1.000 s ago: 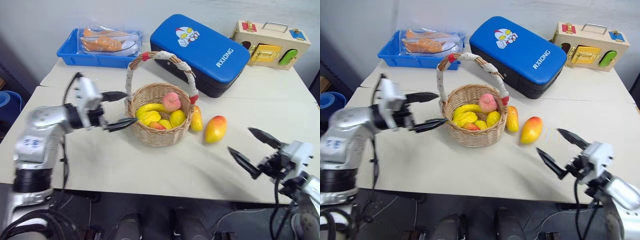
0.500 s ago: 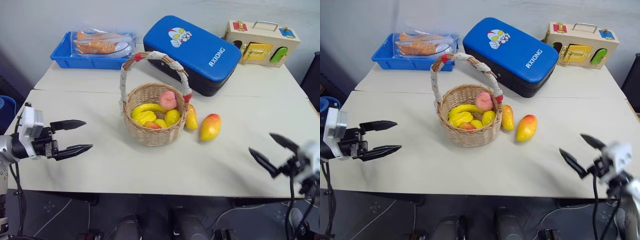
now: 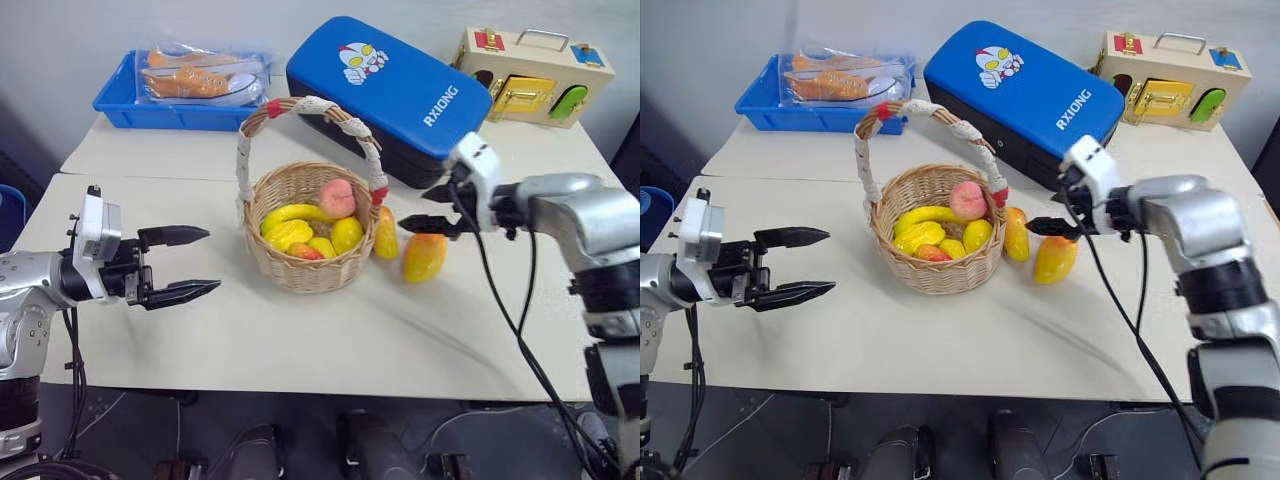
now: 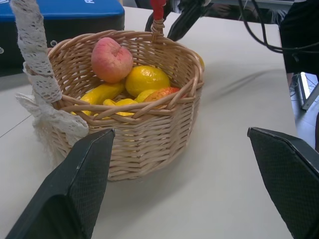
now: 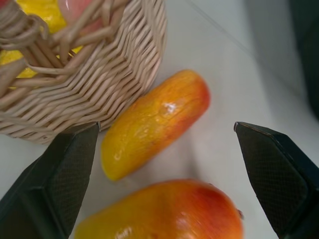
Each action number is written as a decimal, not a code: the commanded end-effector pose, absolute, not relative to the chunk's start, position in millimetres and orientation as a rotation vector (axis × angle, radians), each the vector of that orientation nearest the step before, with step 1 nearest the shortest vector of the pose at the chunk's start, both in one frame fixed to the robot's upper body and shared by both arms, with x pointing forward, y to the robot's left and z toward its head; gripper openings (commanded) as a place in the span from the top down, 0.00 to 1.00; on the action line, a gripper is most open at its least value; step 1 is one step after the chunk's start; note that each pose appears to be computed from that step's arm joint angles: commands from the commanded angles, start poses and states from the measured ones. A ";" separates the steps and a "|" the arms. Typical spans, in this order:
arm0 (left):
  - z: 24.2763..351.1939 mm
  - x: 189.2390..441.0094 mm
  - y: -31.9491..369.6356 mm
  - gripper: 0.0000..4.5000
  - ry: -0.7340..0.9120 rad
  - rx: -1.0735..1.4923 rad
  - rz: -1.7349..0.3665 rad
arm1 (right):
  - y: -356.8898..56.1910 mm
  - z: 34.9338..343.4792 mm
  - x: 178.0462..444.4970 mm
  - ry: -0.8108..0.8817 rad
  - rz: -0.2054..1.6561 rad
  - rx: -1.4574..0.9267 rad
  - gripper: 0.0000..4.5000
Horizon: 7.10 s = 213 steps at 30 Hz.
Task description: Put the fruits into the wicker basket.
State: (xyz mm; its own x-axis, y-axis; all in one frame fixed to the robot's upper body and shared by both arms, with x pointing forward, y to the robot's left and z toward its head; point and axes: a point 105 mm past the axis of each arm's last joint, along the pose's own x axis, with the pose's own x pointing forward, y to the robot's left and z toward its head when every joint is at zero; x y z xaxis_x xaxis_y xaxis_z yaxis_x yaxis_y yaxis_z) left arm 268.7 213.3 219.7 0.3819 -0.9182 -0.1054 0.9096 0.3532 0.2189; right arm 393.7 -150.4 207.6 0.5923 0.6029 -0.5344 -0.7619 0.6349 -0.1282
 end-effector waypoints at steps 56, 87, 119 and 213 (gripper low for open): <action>226.4 276.8 225.8 0.00 -0.122 0.217 -1.103 | -85.3 245.5 301.8 0.327 1.210 -0.387 0.65; 238.1 258.8 172.5 0.00 -0.145 0.259 -1.307 | -321.6 165.0 245.1 0.168 0.577 -0.443 0.01; 239.4 247.1 166.6 0.00 -0.144 0.257 -1.231 | -163.8 137.6 362.9 0.775 0.389 0.349 0.10; 245.3 262.5 160.6 0.00 -0.225 0.084 -1.225 | -195.7 286.7 316.1 -0.333 1.063 -0.129 0.95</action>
